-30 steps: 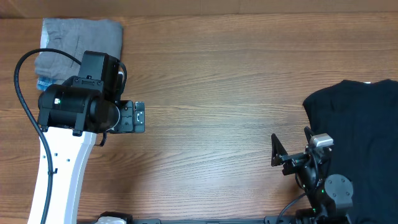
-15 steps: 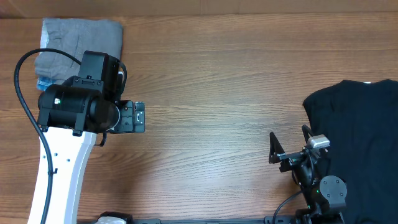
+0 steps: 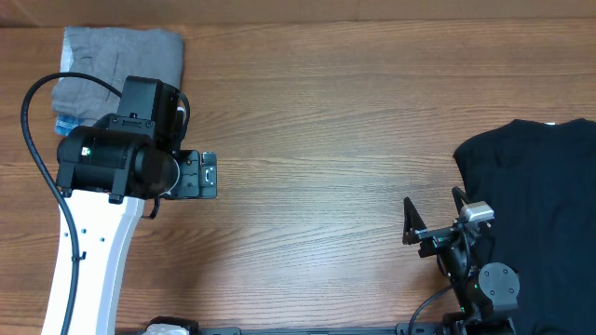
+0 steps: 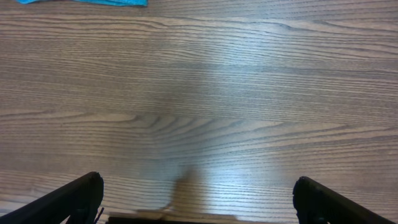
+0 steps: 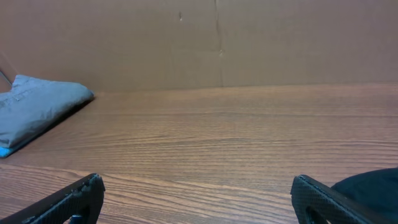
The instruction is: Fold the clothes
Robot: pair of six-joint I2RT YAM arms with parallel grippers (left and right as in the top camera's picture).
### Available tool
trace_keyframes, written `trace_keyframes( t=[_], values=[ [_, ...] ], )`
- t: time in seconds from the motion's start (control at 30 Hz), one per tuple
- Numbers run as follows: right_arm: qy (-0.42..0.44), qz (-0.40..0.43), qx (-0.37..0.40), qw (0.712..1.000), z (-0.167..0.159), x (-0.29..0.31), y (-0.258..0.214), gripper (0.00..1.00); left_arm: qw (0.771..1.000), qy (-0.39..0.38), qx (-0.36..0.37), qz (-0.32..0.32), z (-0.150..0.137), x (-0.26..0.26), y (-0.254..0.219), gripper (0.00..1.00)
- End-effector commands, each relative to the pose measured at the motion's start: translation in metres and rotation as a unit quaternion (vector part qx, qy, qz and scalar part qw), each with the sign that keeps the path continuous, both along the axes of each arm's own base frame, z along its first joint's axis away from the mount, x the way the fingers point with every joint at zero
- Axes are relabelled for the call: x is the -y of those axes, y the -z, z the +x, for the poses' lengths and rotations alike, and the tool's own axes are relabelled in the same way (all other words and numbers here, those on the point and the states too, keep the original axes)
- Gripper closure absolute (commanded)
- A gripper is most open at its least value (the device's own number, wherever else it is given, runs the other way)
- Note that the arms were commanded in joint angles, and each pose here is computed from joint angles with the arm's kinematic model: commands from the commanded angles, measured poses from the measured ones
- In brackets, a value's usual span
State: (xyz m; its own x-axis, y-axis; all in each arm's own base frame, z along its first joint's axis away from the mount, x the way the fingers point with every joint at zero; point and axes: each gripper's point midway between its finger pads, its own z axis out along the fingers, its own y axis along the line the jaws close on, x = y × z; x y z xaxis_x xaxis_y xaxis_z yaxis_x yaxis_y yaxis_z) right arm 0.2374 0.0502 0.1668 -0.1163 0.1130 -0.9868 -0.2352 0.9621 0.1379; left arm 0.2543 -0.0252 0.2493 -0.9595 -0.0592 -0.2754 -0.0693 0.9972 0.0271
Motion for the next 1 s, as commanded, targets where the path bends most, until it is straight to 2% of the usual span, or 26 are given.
trace_keyframes(
  t=[0.0,0.13,0.2,0.27,0.43,0.77,0.97],
  values=[
    [0.003,0.0,0.008,1.0,0.0,0.001,-0.002,0.0,1.0,-0.008,0.02,0.004,-0.003,-0.002,-0.008,0.0],
    [0.003,0.0,0.008,1.0,0.0,0.001,-0.002,0.0,0.992,0.0,0.123,-0.006,0.012,-0.001,-0.036,0.0],
    [0.003,0.0,0.008,1.0,0.0,0.001,-0.002,0.0,0.976,0.012,0.218,-0.021,0.027,0.003,-0.057,0.0],
    [0.003,0.0,0.008,1.0,0.0,0.001,-0.002,0.0,0.961,0.032,0.273,-0.032,0.03,0.008,-0.066,0.0],
    [0.003,0.0,0.008,1.0,0.0,0.001,-0.002,0.0,0.916,0.066,0.394,-0.029,0.019,0.008,-0.072,0.0],
    [0.003,0.0,0.008,1.0,0.0,0.001,-0.002,0.0,0.871,0.047,0.488,-0.019,-0.029,-0.011,-0.022,0.0],
    [0.003,0.0,0.008,1.0,0.0,0.001,-0.002,0.0,0.849,0.056,0.525,-0.029,-0.032,-0.007,0.012,0.0]
  ],
)
